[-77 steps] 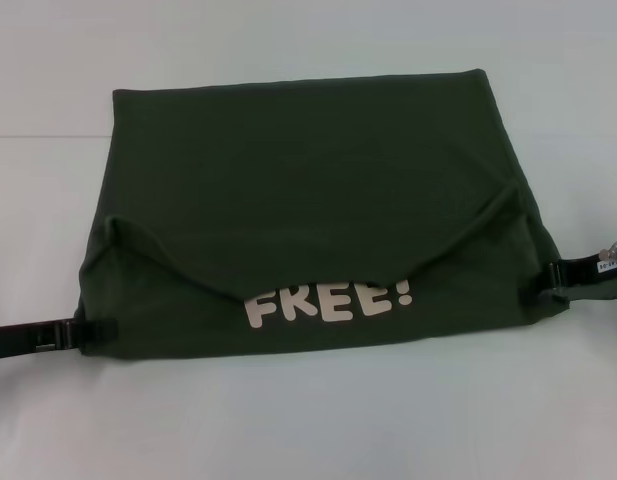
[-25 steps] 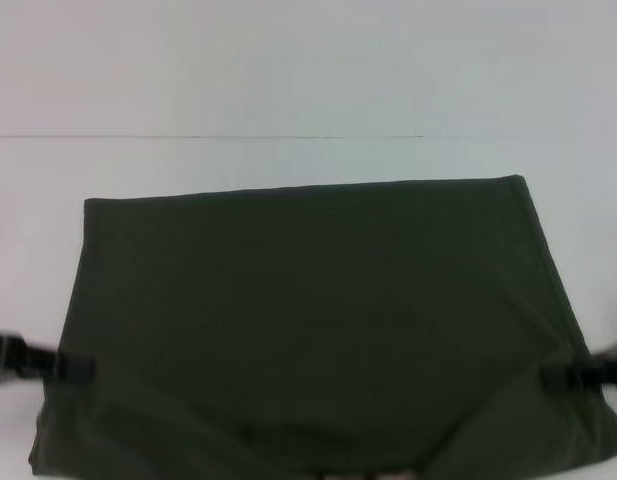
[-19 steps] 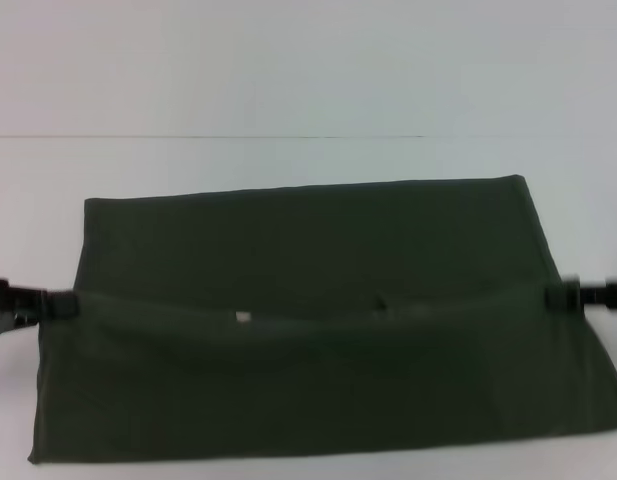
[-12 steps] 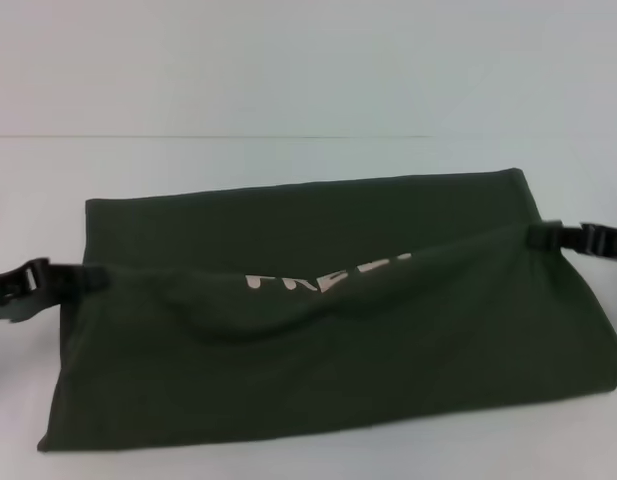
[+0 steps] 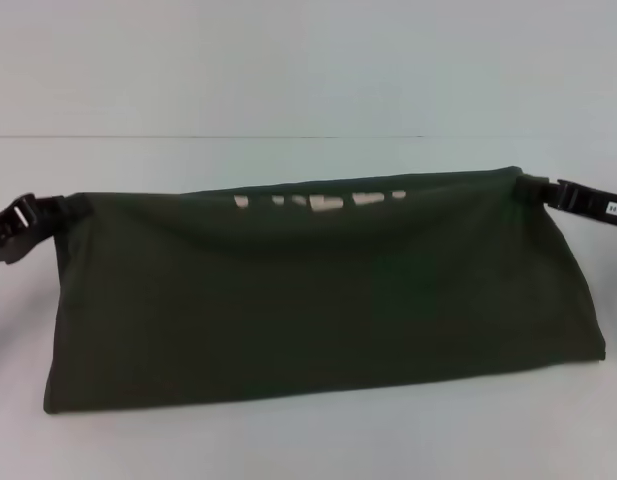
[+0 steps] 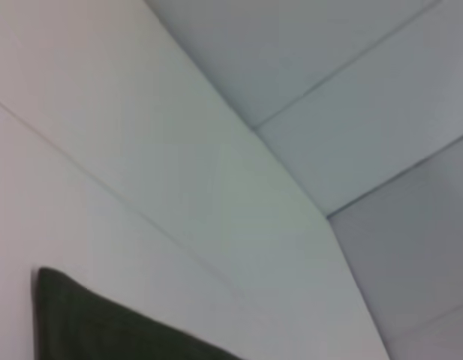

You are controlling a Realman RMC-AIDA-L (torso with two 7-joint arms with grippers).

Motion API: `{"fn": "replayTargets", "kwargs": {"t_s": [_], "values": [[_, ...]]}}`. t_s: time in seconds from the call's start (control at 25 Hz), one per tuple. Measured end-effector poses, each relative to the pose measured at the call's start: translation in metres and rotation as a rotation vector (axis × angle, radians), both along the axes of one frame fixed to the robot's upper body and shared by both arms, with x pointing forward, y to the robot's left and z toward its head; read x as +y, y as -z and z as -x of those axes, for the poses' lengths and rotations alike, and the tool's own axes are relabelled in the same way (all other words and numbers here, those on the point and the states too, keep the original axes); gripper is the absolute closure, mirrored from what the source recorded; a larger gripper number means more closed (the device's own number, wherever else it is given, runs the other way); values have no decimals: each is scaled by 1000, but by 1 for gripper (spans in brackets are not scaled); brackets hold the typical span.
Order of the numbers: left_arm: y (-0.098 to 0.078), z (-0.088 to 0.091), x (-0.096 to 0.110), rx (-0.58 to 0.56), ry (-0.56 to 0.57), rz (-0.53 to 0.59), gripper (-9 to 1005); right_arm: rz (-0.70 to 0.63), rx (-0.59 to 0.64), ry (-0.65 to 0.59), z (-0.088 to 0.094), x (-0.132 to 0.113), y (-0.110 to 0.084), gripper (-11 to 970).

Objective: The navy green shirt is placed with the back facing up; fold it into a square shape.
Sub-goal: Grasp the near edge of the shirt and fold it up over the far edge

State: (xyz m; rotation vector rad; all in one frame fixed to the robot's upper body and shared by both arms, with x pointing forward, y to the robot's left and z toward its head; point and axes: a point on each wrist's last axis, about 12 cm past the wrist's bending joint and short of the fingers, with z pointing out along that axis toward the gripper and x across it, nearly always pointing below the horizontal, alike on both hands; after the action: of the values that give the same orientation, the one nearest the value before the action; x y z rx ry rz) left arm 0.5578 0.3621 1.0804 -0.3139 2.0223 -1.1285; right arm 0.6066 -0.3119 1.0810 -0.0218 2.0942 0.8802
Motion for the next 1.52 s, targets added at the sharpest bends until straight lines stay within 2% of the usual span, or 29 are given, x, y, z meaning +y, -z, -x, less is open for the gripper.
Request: {"fn": "replayTargets", "kwargs": {"t_s": [0.28, 0.64, 1.2, 1.52], "values": [[7, -11, -15, -47, -60, -32, 900, -14, -12, 76, -9, 11, 4, 914], [14, -24, -33, -76, -132, -87, 885, 102, -17, 143, -26, 33, 12, 915], [21, -37, -47, -100, -211, -146, 860, 131, -55, 197, -36, 37, 9, 915], [25, -40, -56, -119, -232, -165, 846, 160, -55, 204, -41, 48, 12, 914]]}}
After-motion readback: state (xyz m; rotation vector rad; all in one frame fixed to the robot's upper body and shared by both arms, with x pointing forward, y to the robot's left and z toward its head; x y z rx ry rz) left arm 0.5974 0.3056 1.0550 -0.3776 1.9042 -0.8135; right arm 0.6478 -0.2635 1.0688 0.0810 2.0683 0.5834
